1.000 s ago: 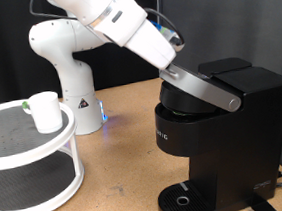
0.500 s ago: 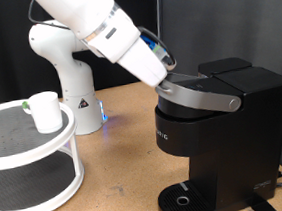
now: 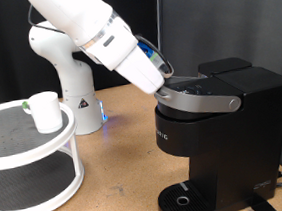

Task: Make a cup of coffee with the keurig machine

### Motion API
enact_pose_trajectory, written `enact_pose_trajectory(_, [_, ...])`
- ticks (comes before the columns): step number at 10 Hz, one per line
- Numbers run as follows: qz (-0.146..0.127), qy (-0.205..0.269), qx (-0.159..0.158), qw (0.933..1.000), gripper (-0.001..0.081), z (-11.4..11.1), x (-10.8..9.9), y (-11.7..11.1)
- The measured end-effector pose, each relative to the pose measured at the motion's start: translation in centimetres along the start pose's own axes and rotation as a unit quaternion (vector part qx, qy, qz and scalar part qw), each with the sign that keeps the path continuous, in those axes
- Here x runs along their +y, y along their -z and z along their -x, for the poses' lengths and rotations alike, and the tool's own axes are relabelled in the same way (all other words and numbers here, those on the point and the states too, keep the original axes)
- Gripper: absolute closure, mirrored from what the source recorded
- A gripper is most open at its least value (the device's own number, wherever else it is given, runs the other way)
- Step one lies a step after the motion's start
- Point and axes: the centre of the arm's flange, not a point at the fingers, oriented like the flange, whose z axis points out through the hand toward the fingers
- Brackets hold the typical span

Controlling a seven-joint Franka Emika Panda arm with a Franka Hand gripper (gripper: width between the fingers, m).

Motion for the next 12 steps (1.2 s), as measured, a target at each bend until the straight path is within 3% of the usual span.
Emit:
enact_pose_trajectory(6, [0.008, -0.006, -0.012, 0.9999, 0.0806, 1.3, 1.6, -1.8])
enact_pose_trajectory(12, [0.007, -0.001, -0.011, 0.9999, 0.0806, 1.5, 1.9, -2.2])
